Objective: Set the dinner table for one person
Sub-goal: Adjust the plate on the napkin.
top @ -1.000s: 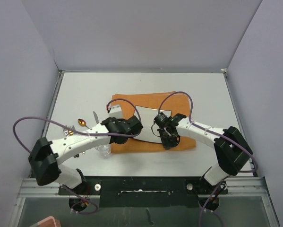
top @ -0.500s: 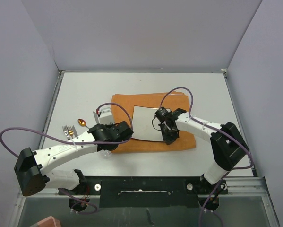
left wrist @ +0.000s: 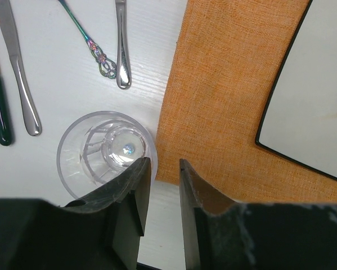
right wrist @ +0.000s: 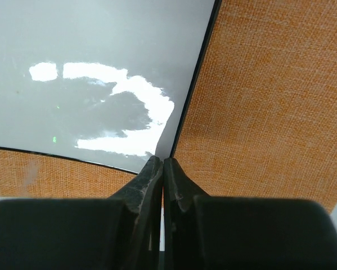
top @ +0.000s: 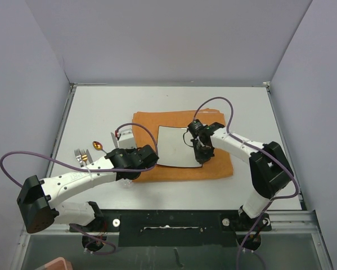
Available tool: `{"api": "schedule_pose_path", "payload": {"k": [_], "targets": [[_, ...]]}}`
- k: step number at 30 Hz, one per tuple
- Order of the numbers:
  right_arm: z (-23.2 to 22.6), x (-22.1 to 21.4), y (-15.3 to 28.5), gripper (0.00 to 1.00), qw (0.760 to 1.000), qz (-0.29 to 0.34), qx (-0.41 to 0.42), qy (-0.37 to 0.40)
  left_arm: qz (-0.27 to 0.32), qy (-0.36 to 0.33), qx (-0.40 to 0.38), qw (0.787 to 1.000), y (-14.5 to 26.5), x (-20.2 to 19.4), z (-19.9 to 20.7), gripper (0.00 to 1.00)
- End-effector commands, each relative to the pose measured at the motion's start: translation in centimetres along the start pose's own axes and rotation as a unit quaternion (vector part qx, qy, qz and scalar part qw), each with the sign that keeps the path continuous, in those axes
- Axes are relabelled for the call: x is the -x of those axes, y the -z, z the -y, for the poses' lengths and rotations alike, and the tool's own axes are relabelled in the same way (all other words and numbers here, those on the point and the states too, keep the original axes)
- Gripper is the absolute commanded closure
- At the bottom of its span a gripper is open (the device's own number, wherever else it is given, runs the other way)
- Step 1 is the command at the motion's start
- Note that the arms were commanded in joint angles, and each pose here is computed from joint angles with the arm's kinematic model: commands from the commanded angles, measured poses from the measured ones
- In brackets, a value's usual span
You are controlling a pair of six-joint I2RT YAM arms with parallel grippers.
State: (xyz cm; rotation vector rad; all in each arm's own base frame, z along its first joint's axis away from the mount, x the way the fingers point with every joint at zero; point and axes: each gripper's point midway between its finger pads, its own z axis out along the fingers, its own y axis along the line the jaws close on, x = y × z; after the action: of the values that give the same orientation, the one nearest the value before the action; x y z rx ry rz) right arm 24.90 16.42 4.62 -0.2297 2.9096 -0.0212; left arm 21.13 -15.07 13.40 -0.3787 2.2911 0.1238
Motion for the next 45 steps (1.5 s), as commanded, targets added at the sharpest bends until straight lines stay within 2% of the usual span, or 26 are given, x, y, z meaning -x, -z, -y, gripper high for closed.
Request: {"api": "schedule_pose_path", "payload": {"k": [1,13,33,45], "targets": [[-1.1,1.8,3.2,1.0,0.998,0.05,0.024,-0.001,0.014,0.025,-0.011,1.0,0.1,0.9,0.7,0.73],[-2.5,-1.3,3.9,1.0,0.998,0.036,0.049,0.006,0.035,0.002,-0.062,0.997,0.5,2.4,2.9,0.62],[-2.5,-2.4,-0.4,1.0,1.0,-0.002,0.019,0.022,0.049,0.001,-0.07,0.996,0.9,3.6,3.3,0.62],[-1.8,-0.4,-2.0,1.0,0.999,0.005,-0.009,0.036,0.05,0.004,-0.064,0.997,1.2,3.7,2.1,0.62]]}}
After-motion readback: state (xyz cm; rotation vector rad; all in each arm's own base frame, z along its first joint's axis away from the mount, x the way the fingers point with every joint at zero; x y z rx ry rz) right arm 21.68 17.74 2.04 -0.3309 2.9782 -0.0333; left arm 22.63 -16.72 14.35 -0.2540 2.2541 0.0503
